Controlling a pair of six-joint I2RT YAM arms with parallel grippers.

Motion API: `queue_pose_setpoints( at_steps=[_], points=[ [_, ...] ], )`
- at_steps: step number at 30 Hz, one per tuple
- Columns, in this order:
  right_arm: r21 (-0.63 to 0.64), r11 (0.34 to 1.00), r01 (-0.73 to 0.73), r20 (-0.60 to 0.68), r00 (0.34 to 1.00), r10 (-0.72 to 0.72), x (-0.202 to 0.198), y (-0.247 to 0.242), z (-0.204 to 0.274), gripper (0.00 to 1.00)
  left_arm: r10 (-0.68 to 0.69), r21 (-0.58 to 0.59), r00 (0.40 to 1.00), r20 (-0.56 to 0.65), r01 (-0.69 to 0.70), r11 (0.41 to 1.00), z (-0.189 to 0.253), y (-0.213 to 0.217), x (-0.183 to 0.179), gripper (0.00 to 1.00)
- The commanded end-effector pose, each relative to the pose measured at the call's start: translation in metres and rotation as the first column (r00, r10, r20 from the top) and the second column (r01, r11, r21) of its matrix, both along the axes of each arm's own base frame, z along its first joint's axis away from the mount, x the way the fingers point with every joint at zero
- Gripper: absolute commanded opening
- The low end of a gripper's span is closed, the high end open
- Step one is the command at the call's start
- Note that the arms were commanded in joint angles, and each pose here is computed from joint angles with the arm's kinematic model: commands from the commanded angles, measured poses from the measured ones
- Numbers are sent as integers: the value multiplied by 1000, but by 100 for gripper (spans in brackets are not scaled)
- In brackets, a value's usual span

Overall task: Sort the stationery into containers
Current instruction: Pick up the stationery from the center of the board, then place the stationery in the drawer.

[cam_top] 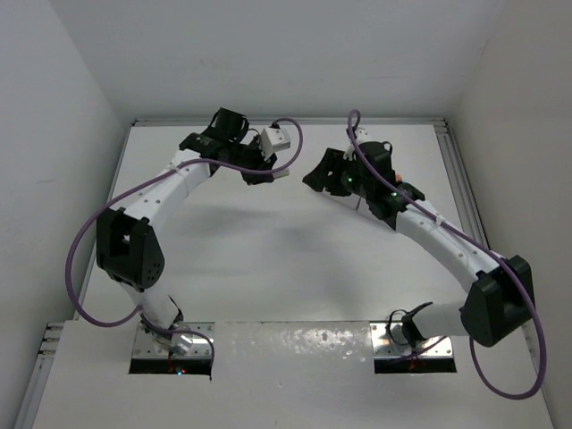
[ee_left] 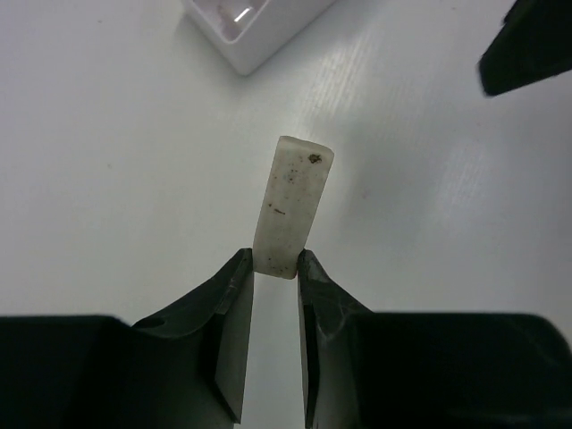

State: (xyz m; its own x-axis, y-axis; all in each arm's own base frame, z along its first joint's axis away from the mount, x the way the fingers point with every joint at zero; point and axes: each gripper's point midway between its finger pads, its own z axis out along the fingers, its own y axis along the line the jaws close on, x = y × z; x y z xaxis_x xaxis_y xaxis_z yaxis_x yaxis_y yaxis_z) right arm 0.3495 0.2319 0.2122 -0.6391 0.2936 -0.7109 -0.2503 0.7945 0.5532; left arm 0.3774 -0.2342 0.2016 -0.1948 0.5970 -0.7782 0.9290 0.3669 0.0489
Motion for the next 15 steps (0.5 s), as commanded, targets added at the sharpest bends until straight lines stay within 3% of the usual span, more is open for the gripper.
queue_pose_setpoints(
  at_steps=[1,15],
  points=[
    [170,984,-51,120,992,30,9,27,52,59,-72,-42,997,-2,72,997,23,-18,-16,0],
    [169,985,-26,73,997,14,16,44,21,54,-136,-23,991,-4,136,990,22,-50,-39,0]
  ],
)
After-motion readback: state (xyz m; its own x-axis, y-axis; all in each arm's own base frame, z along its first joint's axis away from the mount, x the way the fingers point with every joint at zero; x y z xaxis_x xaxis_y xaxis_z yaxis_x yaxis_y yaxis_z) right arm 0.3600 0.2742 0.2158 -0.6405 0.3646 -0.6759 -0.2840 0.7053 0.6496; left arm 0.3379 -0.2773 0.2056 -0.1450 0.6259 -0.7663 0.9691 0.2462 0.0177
